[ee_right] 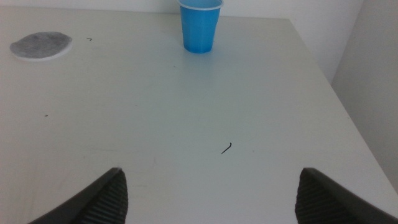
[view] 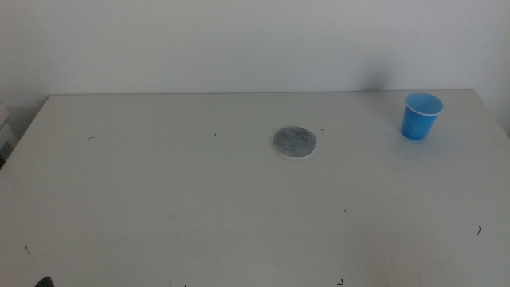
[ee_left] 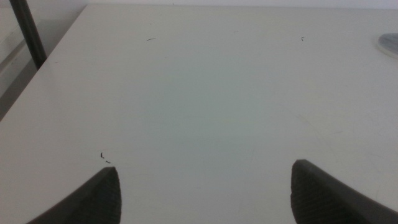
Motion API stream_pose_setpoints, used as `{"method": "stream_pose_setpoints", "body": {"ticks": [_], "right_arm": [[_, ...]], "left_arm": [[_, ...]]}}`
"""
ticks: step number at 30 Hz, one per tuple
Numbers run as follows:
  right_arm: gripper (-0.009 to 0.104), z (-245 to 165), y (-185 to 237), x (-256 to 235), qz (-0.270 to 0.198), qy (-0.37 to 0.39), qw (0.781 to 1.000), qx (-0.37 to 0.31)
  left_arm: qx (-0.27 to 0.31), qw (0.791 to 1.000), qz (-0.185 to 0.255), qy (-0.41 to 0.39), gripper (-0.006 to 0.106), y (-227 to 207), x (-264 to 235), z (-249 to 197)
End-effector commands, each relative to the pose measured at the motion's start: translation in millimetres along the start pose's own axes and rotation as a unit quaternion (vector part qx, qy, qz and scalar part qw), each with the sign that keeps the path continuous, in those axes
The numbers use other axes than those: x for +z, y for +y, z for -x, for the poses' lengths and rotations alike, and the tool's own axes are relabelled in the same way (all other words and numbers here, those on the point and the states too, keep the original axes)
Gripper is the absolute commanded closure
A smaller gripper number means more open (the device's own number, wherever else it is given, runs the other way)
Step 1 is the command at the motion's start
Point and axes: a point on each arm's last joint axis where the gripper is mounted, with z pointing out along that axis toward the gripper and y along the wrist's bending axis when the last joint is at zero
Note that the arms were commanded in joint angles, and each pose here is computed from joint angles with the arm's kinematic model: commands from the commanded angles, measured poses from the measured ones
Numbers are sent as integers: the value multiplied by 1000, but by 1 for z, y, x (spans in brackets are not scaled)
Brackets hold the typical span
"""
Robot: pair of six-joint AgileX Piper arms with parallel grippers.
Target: Place an empty cup on a cup mat.
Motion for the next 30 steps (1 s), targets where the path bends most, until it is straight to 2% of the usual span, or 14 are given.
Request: {"method": "stream_pose_setpoints", "body": {"ticks": [1,6,15,30], "right_arm": [[1,11,-1,-4,-6,-48,999,-16],[1,34,-2,-10,-6,-59,998,-14],[1,100,-4,-10,-6,-52,999,-16],[1,217,-9,52,-5,-16,1000,-15]], "left_arm": [[-4,999,-5,-44,-5,-1,-2,8],[-4,999,-5,-43,-5,-1,-2,8],[-4,999,-5,-43,-5,-1,-2,8],[-3,999,-5,-43,-5,-1,-2,8]]}}
